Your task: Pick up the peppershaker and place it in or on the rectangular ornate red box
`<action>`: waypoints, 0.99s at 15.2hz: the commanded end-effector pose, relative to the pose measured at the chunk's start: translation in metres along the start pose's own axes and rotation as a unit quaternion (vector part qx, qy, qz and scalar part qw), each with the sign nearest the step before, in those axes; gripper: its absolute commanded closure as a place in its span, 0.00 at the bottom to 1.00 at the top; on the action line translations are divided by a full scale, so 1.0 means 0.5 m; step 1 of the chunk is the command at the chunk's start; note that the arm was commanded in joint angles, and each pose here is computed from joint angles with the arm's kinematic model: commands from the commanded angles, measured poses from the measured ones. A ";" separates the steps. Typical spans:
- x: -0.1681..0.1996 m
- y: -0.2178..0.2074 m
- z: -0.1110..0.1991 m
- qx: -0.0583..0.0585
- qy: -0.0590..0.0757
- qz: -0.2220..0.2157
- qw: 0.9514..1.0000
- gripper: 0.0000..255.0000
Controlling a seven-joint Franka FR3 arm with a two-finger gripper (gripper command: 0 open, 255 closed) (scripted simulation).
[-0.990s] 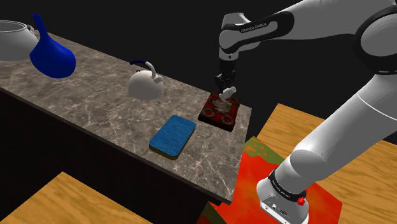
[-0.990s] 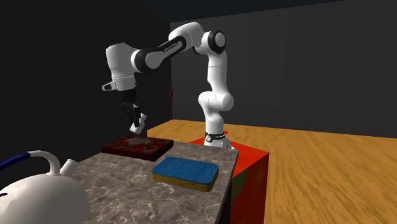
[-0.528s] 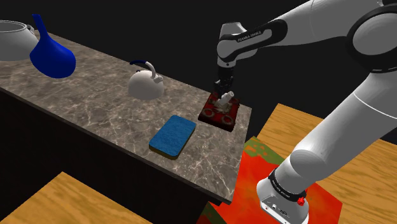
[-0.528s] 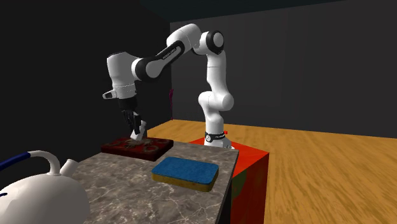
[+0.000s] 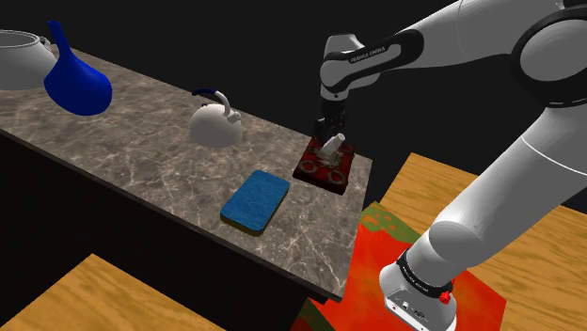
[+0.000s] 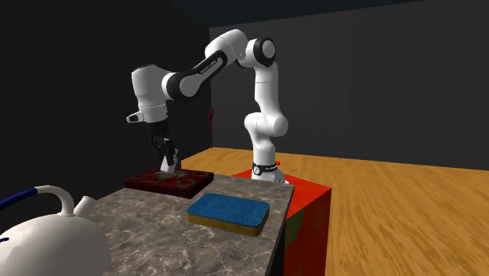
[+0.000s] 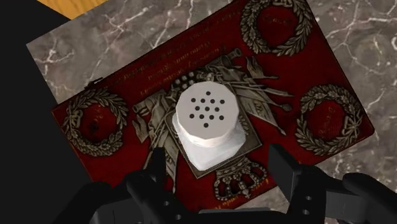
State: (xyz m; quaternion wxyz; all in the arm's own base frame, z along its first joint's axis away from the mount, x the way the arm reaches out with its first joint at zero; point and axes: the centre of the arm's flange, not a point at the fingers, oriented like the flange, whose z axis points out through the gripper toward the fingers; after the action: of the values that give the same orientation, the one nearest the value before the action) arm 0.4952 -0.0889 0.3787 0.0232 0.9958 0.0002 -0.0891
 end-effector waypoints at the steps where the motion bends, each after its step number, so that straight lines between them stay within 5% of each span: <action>1: 0.000 -0.001 0.001 0.000 -0.001 0.000 1.000 0.00; 4: -0.001 0.002 0.002 0.000 -0.001 0.000 1.000 0.00; 8: -0.001 0.002 -0.098 0.000 -0.001 0.000 1.000 0.00; 15: -0.001 0.002 -0.098 0.000 -0.001 0.000 1.000 0.00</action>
State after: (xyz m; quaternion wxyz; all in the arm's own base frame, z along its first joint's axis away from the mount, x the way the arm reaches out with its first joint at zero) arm 0.5036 -0.0877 0.4271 0.0229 0.9957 0.0002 -0.0901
